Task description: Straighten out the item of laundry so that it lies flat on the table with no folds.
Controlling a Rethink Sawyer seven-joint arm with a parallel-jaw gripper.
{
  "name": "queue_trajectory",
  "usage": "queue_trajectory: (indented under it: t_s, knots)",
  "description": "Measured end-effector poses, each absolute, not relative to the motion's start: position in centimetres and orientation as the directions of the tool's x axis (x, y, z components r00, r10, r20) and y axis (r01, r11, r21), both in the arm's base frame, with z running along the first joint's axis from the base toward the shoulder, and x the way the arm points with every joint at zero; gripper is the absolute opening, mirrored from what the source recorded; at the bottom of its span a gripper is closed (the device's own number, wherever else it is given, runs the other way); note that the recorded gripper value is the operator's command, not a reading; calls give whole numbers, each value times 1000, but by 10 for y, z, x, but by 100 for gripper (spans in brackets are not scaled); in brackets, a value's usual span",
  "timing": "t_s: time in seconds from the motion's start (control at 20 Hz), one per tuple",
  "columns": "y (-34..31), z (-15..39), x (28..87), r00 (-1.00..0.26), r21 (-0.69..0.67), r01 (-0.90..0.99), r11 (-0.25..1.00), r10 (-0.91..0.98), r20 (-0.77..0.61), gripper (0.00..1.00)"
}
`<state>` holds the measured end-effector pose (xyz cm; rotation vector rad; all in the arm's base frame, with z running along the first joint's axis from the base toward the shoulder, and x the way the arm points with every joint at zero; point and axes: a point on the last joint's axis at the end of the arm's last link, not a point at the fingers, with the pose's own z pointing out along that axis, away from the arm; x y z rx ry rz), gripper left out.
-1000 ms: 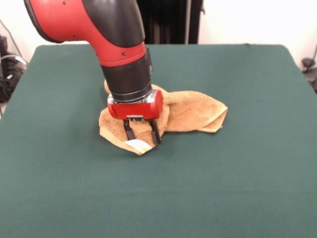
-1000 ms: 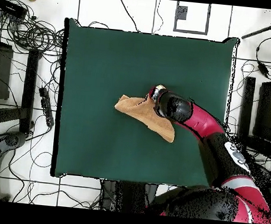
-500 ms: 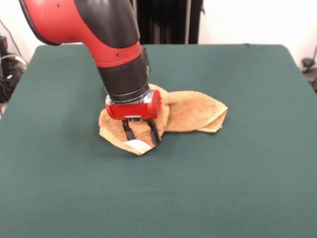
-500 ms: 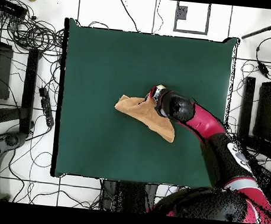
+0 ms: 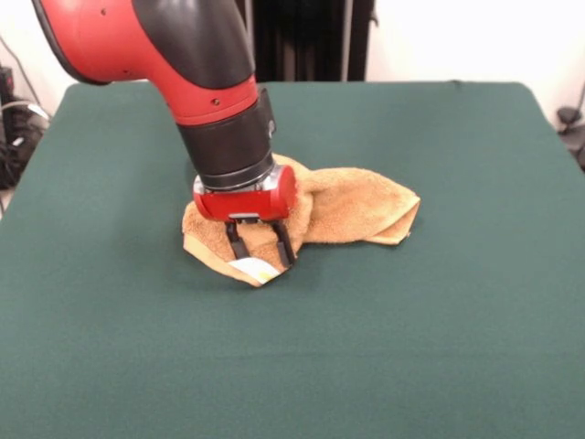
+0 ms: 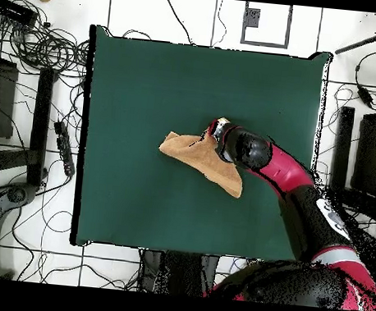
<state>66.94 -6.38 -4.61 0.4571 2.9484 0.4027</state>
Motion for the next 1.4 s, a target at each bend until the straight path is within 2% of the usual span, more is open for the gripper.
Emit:
queue_trajectory:
  t_s: [0.3,0.35,1.4]
  knots:
    - [-66,-46,670,-944,294,285,912,321,-80,100]
    - [-72,-48,669,-940,302,297,906,333,-74,0]
    - [-89,-52,671,-938,365,313,877,345,-26,0]
